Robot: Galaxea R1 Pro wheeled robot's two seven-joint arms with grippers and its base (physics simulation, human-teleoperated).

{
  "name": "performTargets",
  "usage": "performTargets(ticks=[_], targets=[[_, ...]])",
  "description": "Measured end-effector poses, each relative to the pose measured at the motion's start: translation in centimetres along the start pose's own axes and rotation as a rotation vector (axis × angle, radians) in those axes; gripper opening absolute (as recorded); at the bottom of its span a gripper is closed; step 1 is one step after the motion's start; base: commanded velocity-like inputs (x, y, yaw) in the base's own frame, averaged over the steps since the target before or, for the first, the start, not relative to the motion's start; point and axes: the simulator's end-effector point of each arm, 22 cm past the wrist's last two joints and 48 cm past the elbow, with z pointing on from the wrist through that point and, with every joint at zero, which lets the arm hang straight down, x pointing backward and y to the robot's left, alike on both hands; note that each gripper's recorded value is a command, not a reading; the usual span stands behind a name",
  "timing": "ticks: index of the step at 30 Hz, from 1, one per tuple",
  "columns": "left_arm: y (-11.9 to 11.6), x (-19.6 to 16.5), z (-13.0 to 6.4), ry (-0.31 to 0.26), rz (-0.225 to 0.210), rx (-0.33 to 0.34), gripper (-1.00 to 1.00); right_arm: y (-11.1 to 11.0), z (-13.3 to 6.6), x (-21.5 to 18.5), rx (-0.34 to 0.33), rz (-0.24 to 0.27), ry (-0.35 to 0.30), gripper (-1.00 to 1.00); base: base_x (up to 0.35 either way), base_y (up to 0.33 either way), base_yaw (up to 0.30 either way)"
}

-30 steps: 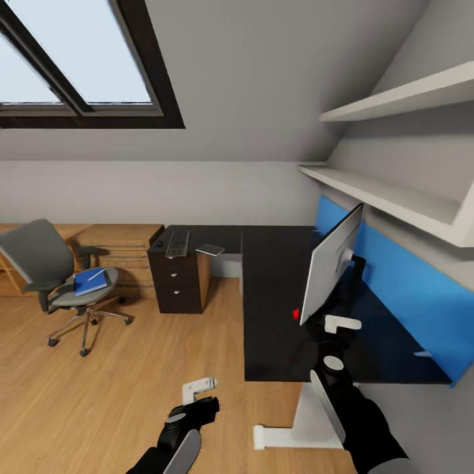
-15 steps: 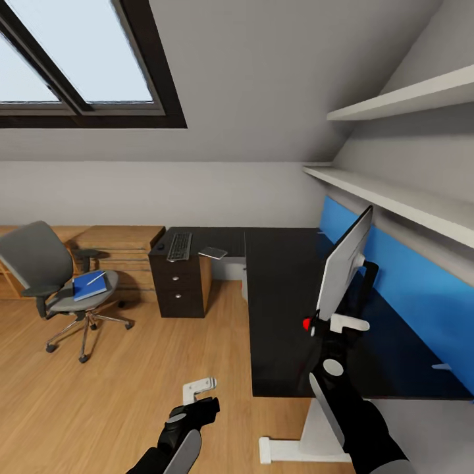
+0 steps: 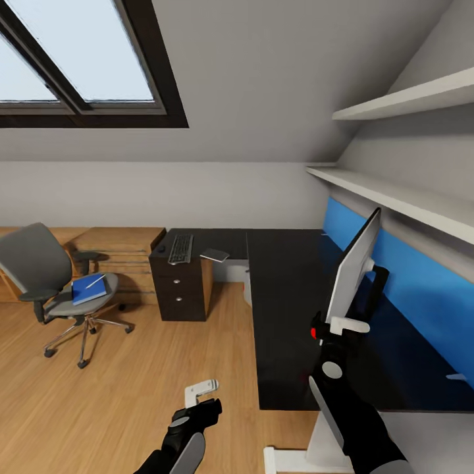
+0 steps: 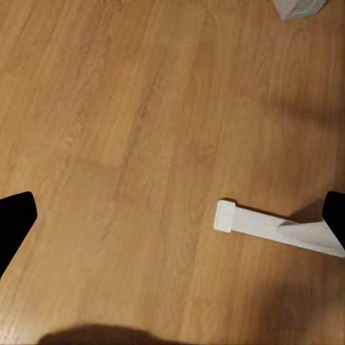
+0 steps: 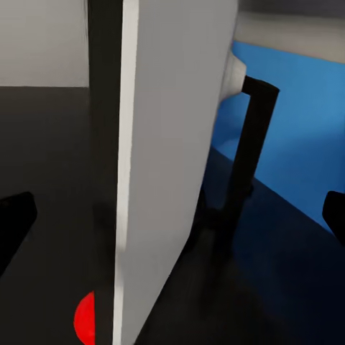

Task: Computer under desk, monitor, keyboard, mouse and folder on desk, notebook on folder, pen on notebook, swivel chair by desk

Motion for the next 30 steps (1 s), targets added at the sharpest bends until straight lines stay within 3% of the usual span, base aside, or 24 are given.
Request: performTargets(ticks=[13,30], targets=[[0.0,0.0,0.0,0.000,0.001,0.000,1.00,0.0,0.0,0.0,0.001,0.000,0.001,1.00,0.136,0.002,0.000],[-0.4,0.5,0.0,0.001,0.029,0.002,1.00,-0.2,0.1,2.3,0.006,-0.028,0.043,1.00,0.005,-0.087,0.000]])
